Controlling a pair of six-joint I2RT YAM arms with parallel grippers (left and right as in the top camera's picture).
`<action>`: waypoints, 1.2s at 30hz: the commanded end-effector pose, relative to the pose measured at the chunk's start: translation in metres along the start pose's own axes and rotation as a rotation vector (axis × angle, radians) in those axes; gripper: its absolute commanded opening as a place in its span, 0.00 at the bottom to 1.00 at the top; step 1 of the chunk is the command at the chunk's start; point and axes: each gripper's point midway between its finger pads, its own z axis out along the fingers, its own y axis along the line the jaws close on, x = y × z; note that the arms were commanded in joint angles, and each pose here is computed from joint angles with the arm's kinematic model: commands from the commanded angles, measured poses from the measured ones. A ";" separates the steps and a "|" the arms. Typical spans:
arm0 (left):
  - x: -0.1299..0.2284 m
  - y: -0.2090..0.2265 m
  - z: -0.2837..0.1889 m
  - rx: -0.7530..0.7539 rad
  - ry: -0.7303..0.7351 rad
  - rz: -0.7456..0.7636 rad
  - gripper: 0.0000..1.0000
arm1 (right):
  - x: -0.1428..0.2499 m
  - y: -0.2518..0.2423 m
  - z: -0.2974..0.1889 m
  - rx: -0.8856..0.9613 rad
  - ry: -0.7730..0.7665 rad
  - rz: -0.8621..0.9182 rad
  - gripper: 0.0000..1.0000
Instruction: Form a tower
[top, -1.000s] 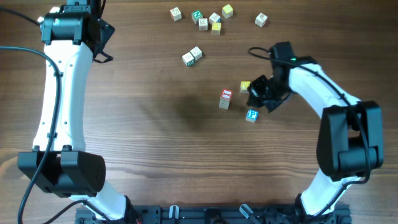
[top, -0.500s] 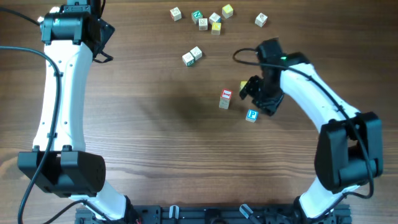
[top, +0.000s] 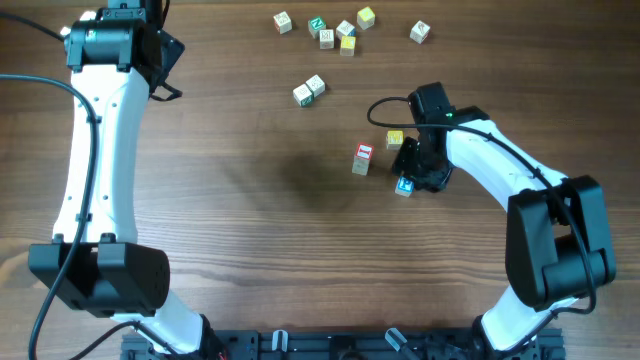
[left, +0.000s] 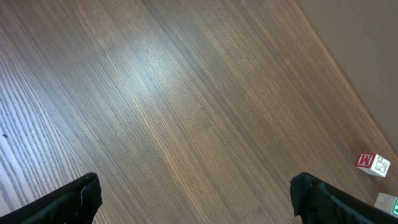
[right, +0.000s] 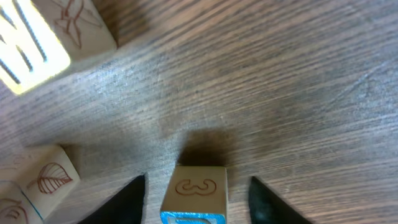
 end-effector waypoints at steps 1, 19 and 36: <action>-0.004 0.002 0.003 -0.022 -0.020 0.014 1.00 | 0.008 -0.004 0.004 0.009 0.031 -0.067 0.40; -0.004 0.002 0.003 -0.022 -0.020 0.014 1.00 | -0.005 0.042 -0.121 -0.068 0.063 -0.173 0.04; -0.004 0.002 0.003 -0.022 -0.020 0.014 1.00 | -0.016 0.124 -0.114 -0.068 -0.125 -0.233 0.10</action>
